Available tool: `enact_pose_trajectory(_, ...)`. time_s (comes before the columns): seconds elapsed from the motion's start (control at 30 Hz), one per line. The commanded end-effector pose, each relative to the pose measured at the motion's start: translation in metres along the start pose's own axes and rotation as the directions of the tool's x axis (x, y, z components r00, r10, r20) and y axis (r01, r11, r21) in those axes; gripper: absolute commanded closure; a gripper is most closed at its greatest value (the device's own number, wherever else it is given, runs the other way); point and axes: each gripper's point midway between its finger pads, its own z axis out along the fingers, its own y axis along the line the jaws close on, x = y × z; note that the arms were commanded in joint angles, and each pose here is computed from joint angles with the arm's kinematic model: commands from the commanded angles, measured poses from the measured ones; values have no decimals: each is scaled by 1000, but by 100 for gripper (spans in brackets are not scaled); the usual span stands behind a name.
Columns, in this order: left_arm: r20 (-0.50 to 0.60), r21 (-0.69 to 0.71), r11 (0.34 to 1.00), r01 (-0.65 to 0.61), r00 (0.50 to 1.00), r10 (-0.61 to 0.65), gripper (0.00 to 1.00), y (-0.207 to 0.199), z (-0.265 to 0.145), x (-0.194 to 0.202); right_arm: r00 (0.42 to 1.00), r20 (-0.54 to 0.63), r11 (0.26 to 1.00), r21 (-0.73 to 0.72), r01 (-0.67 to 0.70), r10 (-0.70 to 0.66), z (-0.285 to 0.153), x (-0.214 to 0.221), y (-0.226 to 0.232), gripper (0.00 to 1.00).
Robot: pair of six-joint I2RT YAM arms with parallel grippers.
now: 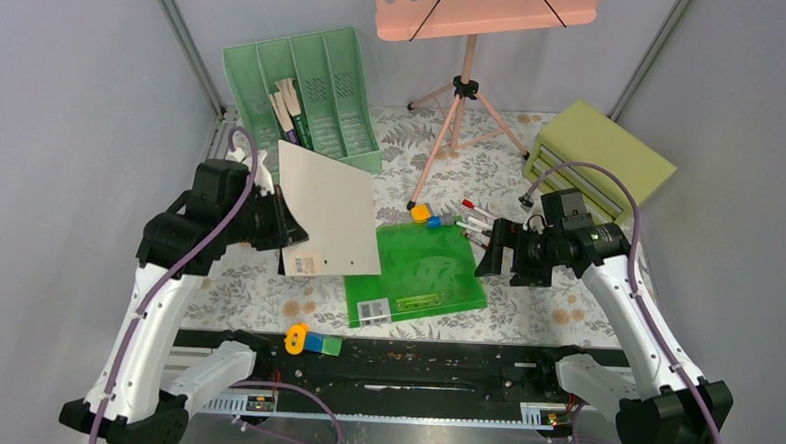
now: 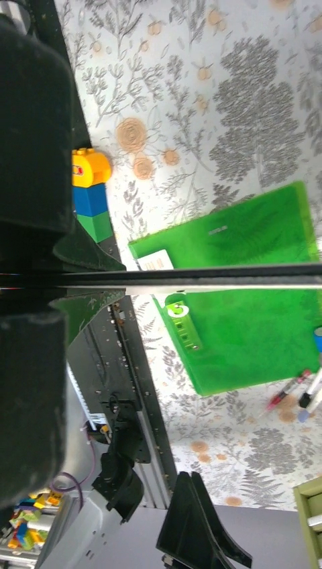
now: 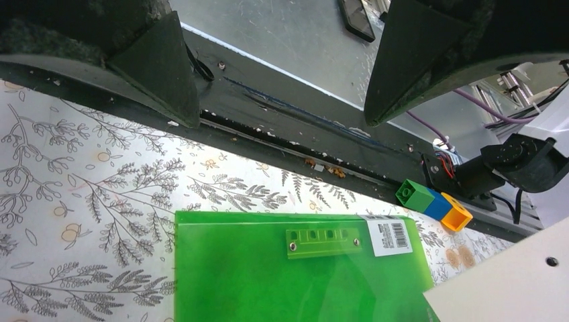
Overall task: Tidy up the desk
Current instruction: Place the folder in the storage box.
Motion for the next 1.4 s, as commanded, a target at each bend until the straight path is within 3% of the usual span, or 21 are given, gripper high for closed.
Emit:
enact_pose_trajectory(0.0,142,4,998,-65,988,64,100,-16,-14,-47,998,51,999,-25,45,-44,-2,-22,12,0)
enact_pose_trajectory(0.37,176,-64,994,-86,980,96,100,-24,-17,-92,998,49,998,-38,50,-49,6,-30,13,1)
enact_pose_trajectory(1.37,327,-181,978,-101,932,157,100,-34,-56,-156,997,-11,992,-105,76,-78,9,-21,22,0)
